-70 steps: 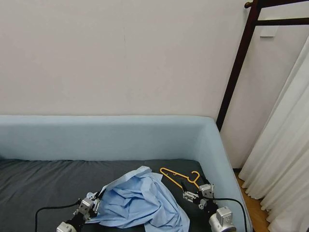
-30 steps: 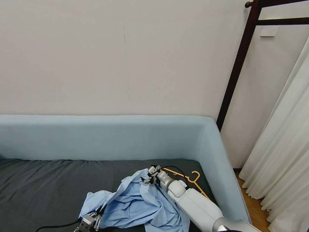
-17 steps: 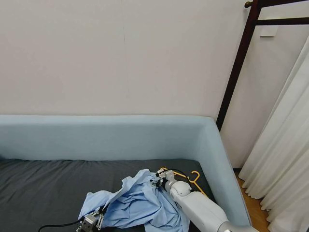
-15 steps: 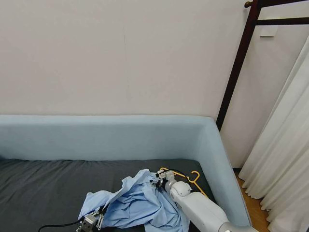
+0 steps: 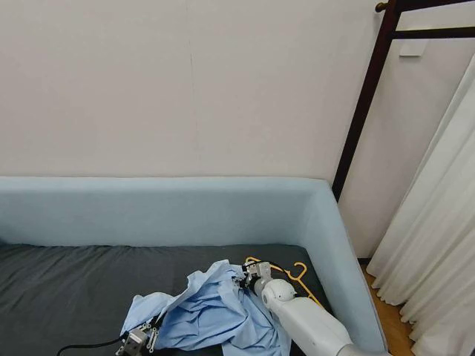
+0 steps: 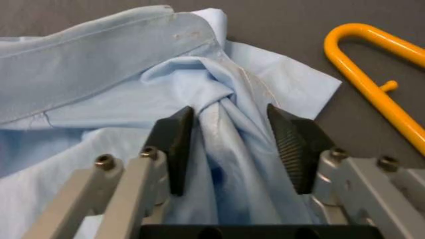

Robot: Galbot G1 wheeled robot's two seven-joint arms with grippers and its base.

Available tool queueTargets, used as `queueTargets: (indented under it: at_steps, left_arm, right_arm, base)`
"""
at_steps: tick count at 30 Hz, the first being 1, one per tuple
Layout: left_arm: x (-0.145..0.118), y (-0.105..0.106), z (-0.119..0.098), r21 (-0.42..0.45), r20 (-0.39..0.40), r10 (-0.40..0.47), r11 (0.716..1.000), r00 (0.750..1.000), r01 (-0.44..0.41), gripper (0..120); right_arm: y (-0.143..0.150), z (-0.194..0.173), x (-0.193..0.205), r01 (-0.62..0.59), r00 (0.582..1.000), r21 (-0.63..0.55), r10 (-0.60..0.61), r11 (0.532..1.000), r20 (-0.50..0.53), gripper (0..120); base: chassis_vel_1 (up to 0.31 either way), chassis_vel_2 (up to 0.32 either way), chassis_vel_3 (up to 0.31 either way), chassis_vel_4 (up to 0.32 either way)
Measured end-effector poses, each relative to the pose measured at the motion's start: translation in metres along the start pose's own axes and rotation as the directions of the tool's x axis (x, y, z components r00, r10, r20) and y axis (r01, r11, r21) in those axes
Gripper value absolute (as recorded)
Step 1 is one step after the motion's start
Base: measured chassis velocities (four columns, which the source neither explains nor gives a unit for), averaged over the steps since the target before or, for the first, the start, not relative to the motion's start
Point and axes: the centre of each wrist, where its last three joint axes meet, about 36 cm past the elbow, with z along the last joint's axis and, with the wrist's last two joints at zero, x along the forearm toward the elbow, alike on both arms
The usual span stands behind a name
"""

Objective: Pick up the clothes from the sofa and hang them on the clothes hanger.

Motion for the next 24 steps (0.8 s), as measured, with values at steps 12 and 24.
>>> queueTargets:
  at_steps: [12,24]
  left_arm:
    - [0.001,0.001,0.000,-0.001,0.001,-0.006,1.000,1.000,0.006,0]
    - [-0.006,-0.002,-0.012,0.023,0.015,-0.056,0.998,0.998,0.056,0]
  right_arm:
    - [-0.004,-0.001,0.002,0.001,1.000,0.017,-0.001,1.000,0.010,4]
    - [0.001,-0.019,0.025,0.018,0.991,0.021,-0.021,1.000,0.133,0]
  base:
    - [0.000,0.000,0.000,0.000]
    - [0.000,0.000,0.000,0.000]
